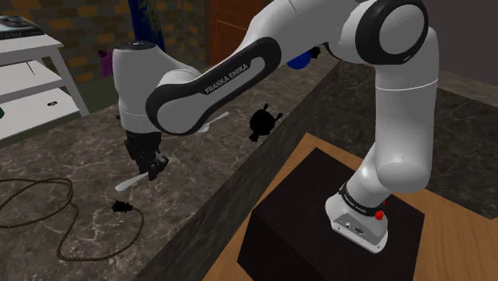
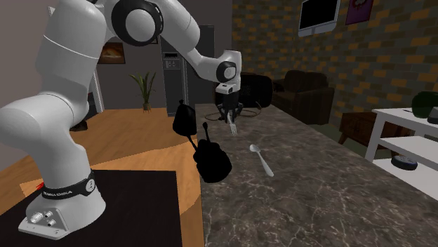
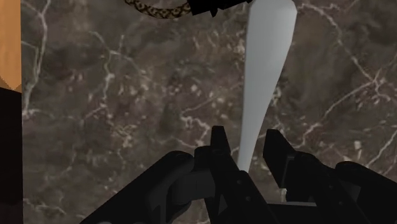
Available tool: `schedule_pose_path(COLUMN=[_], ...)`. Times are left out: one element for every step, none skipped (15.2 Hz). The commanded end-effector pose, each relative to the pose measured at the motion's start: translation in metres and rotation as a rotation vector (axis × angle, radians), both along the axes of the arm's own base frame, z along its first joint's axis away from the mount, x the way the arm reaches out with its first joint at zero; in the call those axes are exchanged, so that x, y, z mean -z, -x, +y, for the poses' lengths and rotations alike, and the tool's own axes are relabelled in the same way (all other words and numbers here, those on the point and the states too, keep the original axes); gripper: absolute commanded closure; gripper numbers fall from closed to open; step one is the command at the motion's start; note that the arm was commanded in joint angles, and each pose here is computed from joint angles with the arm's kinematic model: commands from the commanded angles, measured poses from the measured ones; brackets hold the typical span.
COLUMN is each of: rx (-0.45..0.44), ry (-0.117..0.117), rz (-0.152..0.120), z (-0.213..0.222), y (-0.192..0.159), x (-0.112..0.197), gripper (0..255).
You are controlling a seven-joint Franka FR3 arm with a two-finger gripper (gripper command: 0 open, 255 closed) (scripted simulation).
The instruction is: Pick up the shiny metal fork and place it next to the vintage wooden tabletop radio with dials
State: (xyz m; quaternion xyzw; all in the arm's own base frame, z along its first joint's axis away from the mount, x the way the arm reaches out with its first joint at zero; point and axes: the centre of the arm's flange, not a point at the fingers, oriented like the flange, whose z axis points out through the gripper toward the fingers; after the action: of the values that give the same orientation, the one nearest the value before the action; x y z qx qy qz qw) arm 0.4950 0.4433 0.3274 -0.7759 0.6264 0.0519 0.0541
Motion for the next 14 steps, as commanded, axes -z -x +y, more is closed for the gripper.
schedule_pose_path(rx=[0.000,0.000,0.000,0.000,0.000,0.000,0.000,0.000,0.000,0.000,0.000,0.000,0.000,0.000], ry=[0.005,0.005,0.005,0.005,0.005,0.005,0.005,0.005,0.005,0.005,0.005,0.005,0.005,0.005], rz=[0.006,0.006,0.007,0.007,0.007,0.007,0.007,0.006,0.006,0.006,0.006,0.006,0.006,0.006], z=[-0.001,-0.001,-0.001,0.000,-0.001,-0.001,-0.001,-0.001,-0.003,-0.005,-0.007,-0.009,-0.009,-0.009], y=[0.000,0.000,0.000,0.000,0.000,0.000,0.000,0.000,0.000,0.000,-0.001,-0.001,-0.001,-0.001], x=[0.005,0.005,0.005,0.006,0.005,0.005,0.005,0.005,-0.008,-0.021,-0.034,-0.045,-0.045,-0.045], gripper=[255,255,0,0,0,0,0,0,0,0,0,0,0,0])
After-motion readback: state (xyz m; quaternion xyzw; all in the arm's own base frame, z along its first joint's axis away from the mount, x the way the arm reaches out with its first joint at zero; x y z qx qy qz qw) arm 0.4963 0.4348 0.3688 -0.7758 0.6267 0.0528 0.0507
